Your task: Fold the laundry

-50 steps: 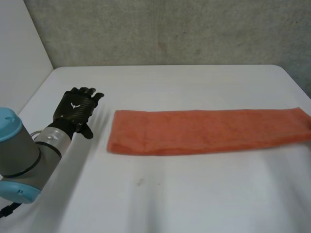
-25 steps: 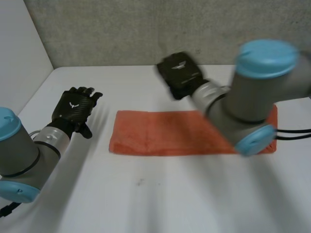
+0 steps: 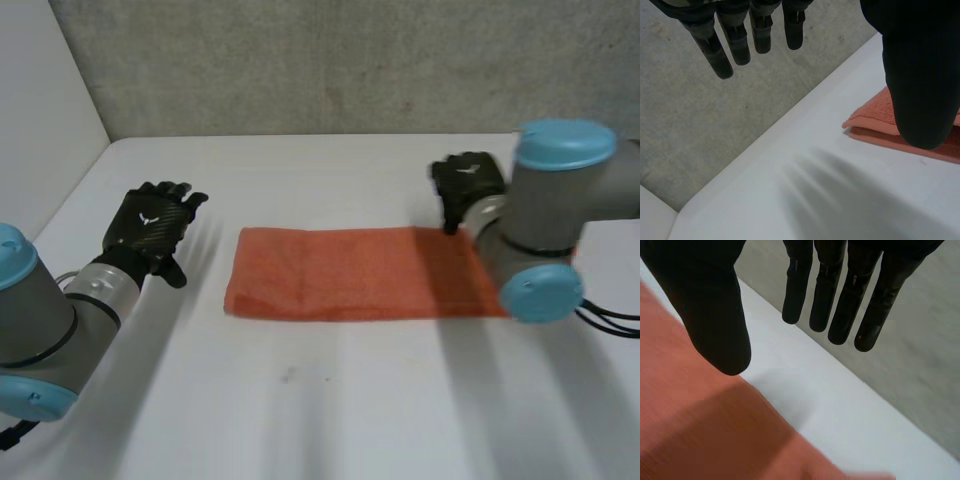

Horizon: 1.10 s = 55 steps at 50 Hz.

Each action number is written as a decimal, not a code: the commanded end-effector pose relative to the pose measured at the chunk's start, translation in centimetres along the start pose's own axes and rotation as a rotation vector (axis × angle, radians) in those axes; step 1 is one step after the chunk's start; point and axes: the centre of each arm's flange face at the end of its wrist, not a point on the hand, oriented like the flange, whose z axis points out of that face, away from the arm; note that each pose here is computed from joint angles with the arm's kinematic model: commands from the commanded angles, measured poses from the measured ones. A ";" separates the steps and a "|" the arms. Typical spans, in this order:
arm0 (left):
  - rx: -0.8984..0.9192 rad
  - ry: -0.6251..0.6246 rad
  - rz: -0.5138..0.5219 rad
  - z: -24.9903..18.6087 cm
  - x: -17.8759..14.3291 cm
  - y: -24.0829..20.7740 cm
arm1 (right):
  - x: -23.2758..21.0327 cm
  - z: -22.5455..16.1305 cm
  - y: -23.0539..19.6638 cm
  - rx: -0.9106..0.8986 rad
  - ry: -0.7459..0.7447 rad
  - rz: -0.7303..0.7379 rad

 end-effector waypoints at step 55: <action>-0.005 -0.001 0.000 -0.1 0.1 0.1 | -8.7 -0.3 -5.9 0.227 -0.297 0.185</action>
